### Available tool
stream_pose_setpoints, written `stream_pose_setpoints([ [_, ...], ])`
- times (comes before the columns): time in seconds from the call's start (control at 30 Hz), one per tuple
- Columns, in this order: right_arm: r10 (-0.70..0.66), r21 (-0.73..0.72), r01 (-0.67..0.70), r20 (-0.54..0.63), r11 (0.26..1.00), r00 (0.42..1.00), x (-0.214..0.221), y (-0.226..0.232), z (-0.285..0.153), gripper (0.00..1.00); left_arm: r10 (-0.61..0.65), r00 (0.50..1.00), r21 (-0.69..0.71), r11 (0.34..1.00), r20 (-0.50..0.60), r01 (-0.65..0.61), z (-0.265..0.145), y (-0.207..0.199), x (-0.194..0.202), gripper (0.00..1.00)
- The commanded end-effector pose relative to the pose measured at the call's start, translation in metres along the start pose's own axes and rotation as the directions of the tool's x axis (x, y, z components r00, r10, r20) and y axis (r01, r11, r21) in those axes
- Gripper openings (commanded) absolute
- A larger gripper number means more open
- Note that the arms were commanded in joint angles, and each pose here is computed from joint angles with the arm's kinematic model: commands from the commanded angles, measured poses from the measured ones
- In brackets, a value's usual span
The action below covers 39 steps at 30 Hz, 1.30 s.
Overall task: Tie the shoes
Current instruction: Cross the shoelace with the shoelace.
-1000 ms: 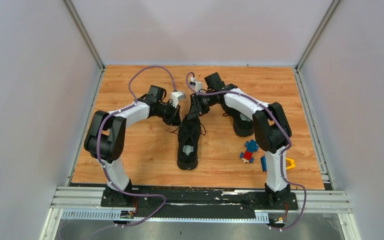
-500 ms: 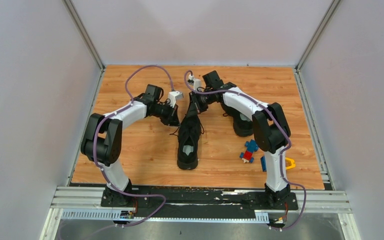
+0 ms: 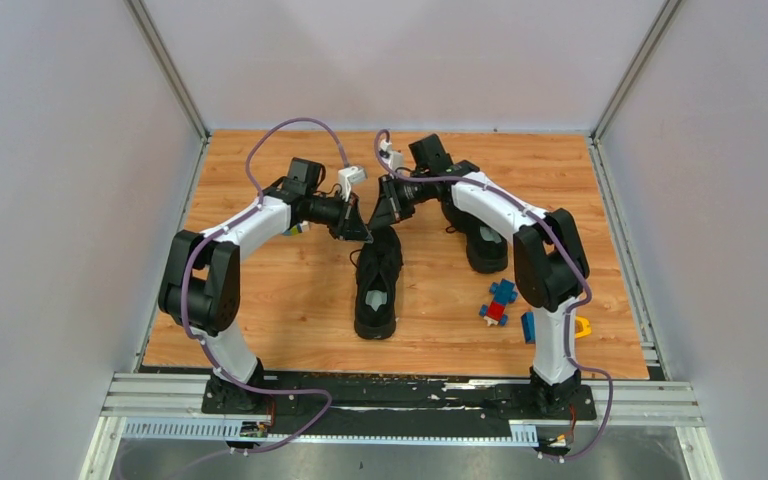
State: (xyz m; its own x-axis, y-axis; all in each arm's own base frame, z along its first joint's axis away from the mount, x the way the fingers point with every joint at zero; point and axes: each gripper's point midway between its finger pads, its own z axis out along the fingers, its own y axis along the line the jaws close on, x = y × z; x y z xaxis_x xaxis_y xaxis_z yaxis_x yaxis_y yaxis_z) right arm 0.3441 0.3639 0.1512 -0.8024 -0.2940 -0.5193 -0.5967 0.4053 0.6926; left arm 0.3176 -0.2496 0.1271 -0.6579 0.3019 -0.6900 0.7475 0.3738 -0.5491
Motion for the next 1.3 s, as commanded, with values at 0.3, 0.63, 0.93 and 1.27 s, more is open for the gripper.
stream_pose_setpoints([
  [0.3,0.103,-0.036,-0.103,-0.004,0.994,0.995,0.014,-0.001,-0.003,0.00,0.031,0.999,-0.009,0.999,0.012,-0.031,0.011,0.010,-0.009,0.02],
  [0.63,-0.013,-0.072,0.015,0.028,0.997,1.000,-0.009,-0.009,-0.022,0.28,0.017,1.000,-0.006,1.000,-0.015,-0.018,0.021,0.023,0.002,0.02],
  [0.93,-0.484,-0.064,0.485,0.023,0.872,0.875,-0.005,-0.039,-0.048,0.33,0.029,0.999,0.007,1.000,-0.017,-0.029,0.022,0.022,0.006,0.03],
  [1.27,-0.862,-0.065,0.860,-0.051,0.507,0.504,0.003,-0.052,-0.020,0.35,0.032,0.999,0.015,0.999,-0.011,-0.032,0.021,0.019,0.003,0.03],
])
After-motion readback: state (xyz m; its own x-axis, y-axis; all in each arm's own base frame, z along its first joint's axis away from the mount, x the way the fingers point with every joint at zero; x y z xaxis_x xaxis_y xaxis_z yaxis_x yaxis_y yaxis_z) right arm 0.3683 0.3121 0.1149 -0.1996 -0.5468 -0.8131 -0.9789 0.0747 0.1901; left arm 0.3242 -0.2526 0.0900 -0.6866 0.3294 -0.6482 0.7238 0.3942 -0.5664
